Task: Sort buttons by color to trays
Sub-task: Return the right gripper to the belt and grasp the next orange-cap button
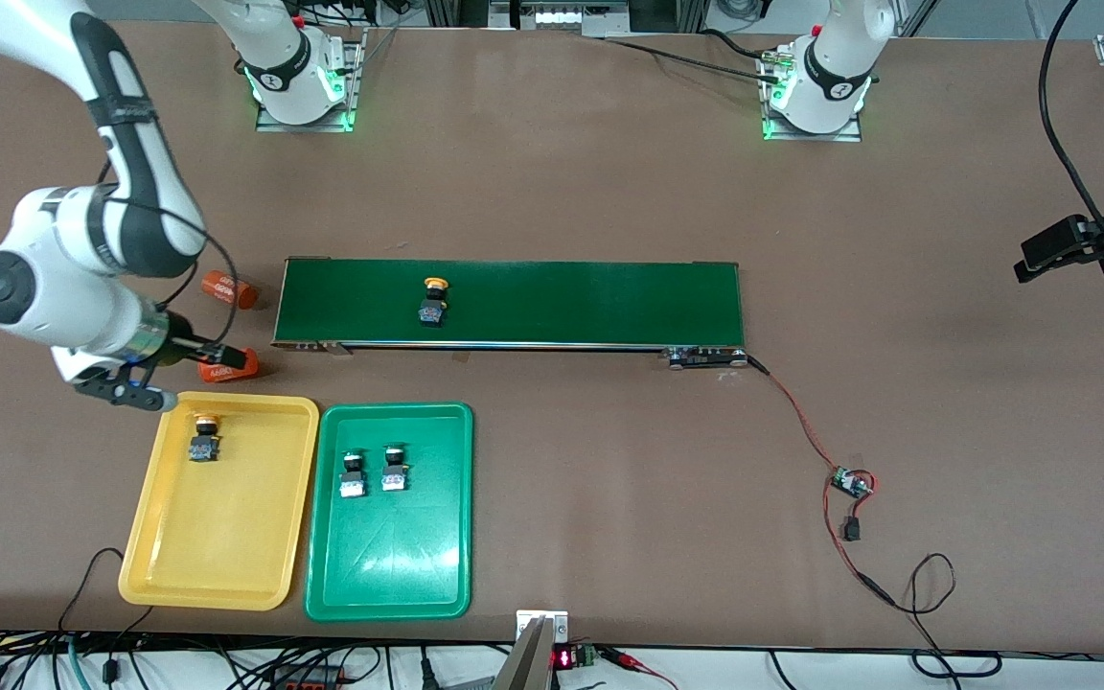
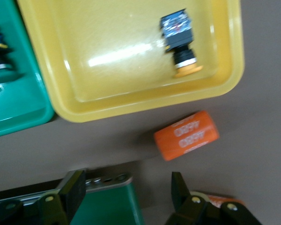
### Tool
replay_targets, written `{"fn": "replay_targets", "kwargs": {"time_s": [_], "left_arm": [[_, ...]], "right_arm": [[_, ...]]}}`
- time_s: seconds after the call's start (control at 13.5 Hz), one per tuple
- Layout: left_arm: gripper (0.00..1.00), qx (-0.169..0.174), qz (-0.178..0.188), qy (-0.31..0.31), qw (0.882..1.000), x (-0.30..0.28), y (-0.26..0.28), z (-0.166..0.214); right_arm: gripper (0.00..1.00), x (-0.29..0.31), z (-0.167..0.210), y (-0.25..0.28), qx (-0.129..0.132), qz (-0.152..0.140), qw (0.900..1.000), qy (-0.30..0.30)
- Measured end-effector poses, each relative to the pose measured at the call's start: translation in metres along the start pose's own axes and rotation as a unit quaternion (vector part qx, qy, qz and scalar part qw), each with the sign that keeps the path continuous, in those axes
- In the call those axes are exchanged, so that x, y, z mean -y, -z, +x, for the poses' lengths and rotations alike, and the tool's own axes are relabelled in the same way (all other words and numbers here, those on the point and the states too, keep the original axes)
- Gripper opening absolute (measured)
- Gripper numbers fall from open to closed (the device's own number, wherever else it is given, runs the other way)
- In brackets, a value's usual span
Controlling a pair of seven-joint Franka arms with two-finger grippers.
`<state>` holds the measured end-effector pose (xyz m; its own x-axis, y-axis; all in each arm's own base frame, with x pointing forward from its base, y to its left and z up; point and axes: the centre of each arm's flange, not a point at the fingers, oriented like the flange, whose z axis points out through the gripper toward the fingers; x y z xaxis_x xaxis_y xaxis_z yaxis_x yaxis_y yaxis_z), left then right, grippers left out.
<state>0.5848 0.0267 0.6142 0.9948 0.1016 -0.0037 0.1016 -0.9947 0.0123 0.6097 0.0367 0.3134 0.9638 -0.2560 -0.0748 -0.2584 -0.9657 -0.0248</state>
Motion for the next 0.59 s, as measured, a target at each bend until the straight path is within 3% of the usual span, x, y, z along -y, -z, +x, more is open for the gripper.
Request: {"fn": "replay_targets", "kwargs": {"time_s": [0.59], "left_arm": [[1.00, 0.000, 0.000, 0.000, 1.000, 0.000, 0.000, 0.000]], "right_arm": [[0.83, 0.108, -0.102, -0.004, -0.016, 0.004, 0.999, -0.031]]}}
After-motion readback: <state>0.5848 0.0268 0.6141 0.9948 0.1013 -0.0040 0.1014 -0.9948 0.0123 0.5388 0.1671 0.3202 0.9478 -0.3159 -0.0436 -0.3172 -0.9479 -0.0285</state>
